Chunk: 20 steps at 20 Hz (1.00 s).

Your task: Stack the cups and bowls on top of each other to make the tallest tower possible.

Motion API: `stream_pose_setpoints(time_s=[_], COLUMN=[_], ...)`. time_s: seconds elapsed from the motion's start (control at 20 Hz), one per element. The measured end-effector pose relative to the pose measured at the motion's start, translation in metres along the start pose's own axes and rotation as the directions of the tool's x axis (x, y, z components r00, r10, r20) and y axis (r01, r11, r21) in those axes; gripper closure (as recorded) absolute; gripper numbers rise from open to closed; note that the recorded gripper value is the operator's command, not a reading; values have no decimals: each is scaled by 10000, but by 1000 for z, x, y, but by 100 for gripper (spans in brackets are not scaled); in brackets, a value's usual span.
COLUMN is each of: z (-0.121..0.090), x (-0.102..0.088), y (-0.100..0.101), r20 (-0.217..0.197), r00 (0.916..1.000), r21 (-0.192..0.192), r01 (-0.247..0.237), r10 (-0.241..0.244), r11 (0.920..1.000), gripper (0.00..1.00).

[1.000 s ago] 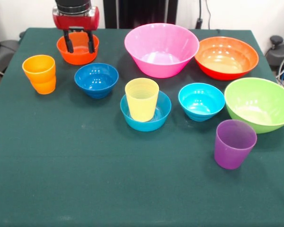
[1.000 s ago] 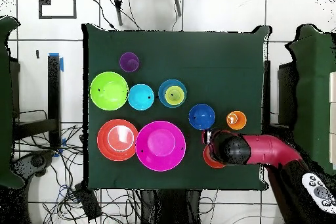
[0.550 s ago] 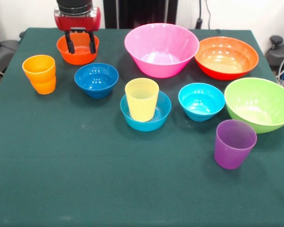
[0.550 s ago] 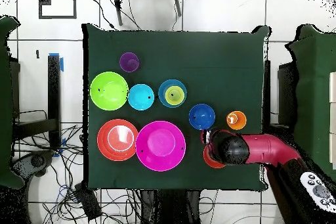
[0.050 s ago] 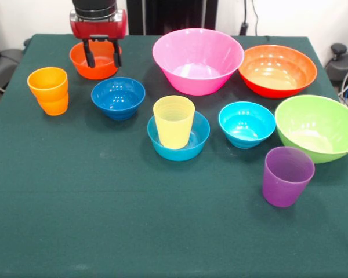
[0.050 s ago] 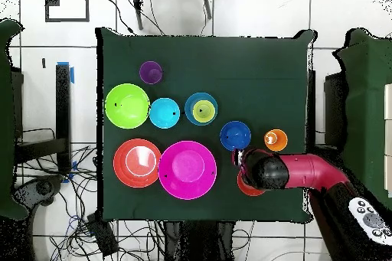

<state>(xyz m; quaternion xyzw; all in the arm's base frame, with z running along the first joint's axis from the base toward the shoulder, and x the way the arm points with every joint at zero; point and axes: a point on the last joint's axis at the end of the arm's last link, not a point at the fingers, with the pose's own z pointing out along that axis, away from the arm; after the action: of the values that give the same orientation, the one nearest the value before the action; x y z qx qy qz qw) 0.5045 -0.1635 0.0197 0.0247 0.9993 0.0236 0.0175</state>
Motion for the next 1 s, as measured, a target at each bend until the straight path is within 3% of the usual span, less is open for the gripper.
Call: stream_pose_setpoints(time_s=[0.45,0.65,1.0], z=[-3,-1,5], x=[18,34,41], y=[-10,-14,-14], r20=[-162,-298,-354], r00=[9997,9996,9985], r21=[-99,-42,38], r01=[-189,33,411], r10=[187,-35,-409], r11=[9998,10000,9991], gripper=[0,0,0])
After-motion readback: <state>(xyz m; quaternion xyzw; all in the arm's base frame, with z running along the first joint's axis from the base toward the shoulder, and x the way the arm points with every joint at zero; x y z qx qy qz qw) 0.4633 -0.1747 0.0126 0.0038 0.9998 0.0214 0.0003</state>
